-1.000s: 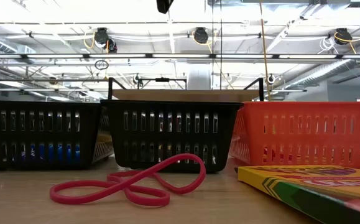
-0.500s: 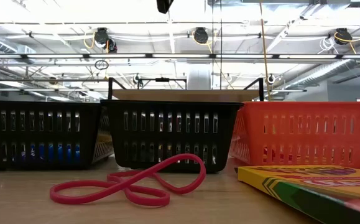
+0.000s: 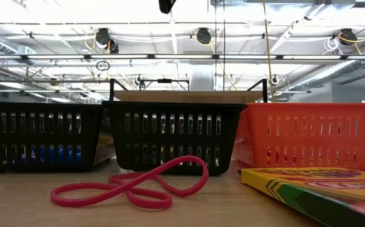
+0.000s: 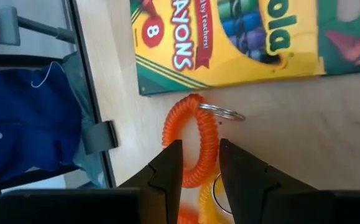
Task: Pick & Place Office Desk Supplies
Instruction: Put the orange spring keychain into the left black bin
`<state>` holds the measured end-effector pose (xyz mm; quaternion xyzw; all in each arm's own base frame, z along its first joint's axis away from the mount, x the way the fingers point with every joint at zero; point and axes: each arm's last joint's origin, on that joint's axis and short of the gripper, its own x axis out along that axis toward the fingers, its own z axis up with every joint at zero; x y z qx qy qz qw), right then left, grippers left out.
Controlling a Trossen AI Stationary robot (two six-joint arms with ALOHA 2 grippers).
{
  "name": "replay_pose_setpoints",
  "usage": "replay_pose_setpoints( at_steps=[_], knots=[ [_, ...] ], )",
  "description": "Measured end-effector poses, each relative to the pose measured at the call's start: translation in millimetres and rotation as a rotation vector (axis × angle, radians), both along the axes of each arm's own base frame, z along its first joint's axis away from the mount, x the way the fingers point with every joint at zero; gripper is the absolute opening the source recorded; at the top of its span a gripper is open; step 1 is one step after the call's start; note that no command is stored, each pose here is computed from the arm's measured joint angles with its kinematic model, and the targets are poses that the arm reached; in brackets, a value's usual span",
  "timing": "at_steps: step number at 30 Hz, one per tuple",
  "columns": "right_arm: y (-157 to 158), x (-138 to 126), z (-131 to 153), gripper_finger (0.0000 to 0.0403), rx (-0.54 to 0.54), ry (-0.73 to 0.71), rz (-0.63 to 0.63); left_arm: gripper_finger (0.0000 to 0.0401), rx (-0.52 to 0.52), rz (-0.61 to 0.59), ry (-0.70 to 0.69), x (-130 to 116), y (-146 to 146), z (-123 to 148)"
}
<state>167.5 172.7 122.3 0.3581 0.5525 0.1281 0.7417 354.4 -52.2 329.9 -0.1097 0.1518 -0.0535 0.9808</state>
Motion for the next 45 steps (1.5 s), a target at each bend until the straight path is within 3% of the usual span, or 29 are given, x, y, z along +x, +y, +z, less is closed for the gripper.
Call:
replay_pose_setpoints(
  at_steps=[7,14,23,29,37,41,45],
  knots=[
    [3.3,1.7,-5.7,0.0089,0.023,0.013,0.04,0.0122,0.0,0.0,0.0,0.0,0.0,0.0],
    [2.5,0.9,-6.4,0.0013,-0.041,-0.066,0.148,0.0122,0.0,0.0,0.001,0.1,0.0,-0.2],
    [0.9,-1.1,-2.0,0.0005,-0.061,-0.11,0.204,0.0122,0.0,-0.001,-0.021,0.7,-0.1,1.8],
    [-7.3,-7.1,21.8,0.0002,-0.078,-0.197,0.19,0.0122,0.04,-0.012,-0.027,0.7,-0.1,1.8],
    [-25.0,-16.5,65.8,0.0001,-0.236,-0.576,0.216,0.0122,0.141,-0.041,-0.06,1.2,-0.2,3.5],
    [-33.2,-17.6,86.0,0.0001,-0.401,-0.823,0.199,0.0122,0.166,-0.048,-0.066,1.3,-0.2,3.8],
    [-39.7,-14.5,108.5,0.0,-0.57,-1.082,0.157,0.0122,0.104,-0.037,-0.062,1.0,-2.6,4.2]
  ],
)
